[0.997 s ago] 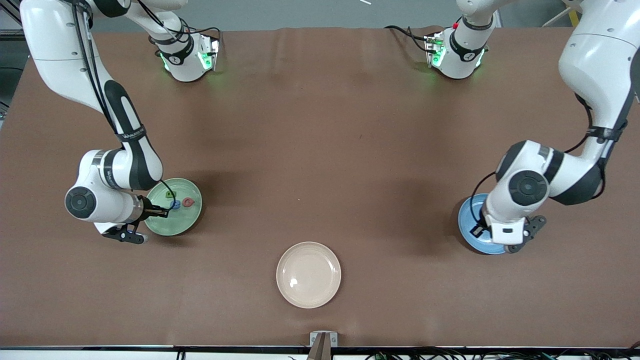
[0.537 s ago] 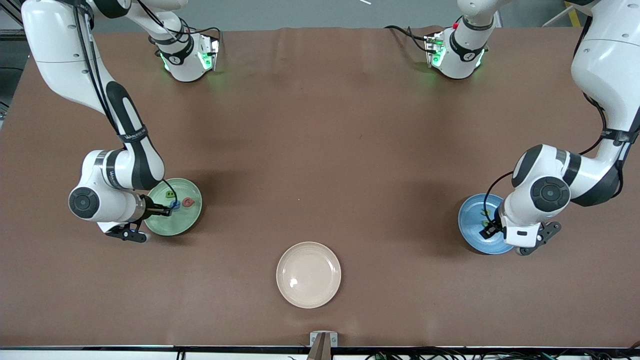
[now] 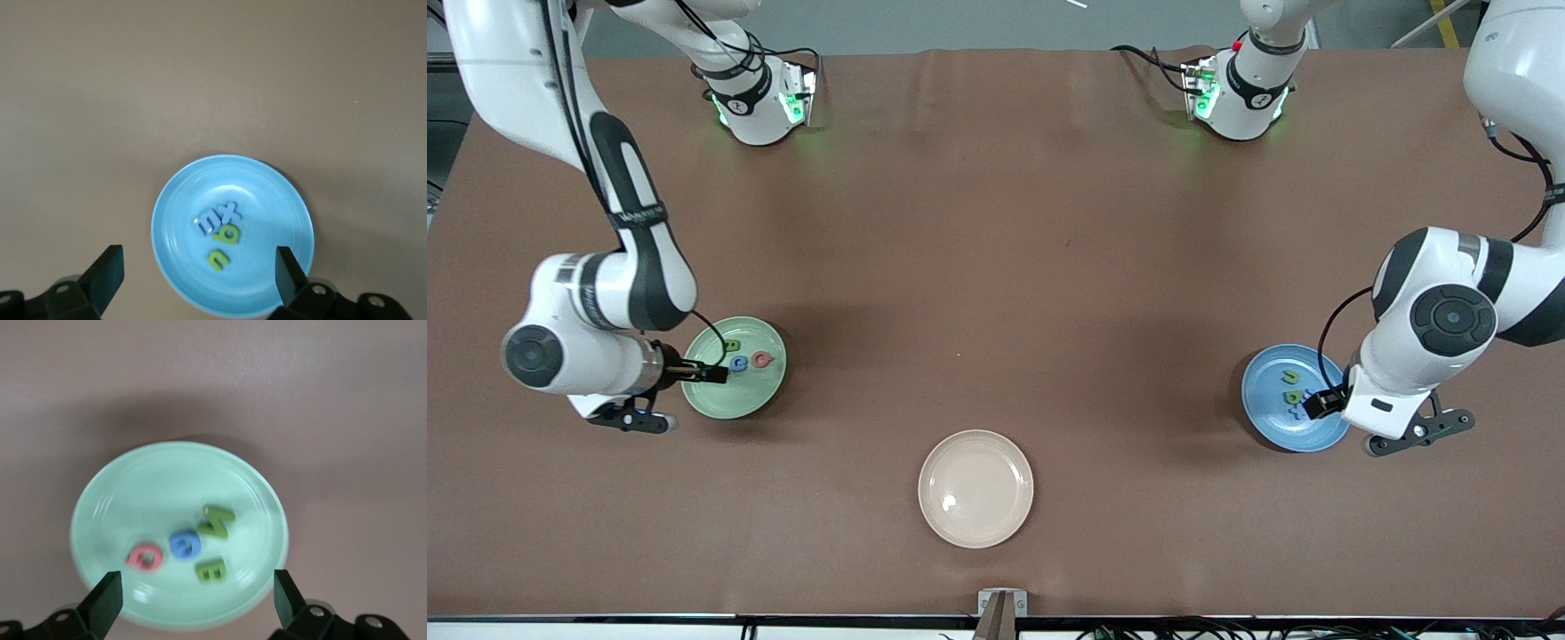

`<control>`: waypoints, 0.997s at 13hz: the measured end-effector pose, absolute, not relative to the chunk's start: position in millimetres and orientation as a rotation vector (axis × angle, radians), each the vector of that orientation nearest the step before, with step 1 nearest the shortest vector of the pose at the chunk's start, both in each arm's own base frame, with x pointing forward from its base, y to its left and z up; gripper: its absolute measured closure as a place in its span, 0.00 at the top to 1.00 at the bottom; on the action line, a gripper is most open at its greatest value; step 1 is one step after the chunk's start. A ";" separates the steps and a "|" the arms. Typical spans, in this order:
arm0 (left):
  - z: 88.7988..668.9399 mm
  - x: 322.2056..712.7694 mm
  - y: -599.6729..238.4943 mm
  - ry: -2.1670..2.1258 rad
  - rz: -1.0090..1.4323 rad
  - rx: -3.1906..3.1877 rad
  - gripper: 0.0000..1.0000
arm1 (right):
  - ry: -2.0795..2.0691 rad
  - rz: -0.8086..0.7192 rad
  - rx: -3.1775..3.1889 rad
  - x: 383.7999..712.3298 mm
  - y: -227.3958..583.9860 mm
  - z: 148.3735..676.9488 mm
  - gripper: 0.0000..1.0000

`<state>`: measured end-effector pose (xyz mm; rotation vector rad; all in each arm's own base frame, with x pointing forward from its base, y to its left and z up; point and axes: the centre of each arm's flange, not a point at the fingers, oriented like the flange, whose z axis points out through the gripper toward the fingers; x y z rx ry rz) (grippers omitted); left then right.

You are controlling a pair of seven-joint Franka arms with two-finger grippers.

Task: Sort upper and lower case letters into plates

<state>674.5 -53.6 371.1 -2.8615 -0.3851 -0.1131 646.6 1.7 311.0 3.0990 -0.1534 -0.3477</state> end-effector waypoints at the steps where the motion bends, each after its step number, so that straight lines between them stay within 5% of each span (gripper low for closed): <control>1: 389.1 671.8 -63.3 -0.378 -0.095 -2.851 1.00 | -0.132 -0.386 3.095 647.4 -6.8 345.4 1.00; 5: 447.3 657.7 -108.9 -0.332 -0.021 -2.899 1.00 | -0.148 -0.399 3.104 645.1 -50.1 461.7 1.00; 10: 496.8 623.8 -166.1 -0.389 0.027 -2.944 1.00 | -0.150 -0.299 3.110 650.9 -52.0 509.9 1.00; 13: 543.5 609.3 -126.5 -0.377 0.028 -2.937 1.00 | -0.150 -0.274 3.112 652.5 -51.9 517.8 1.00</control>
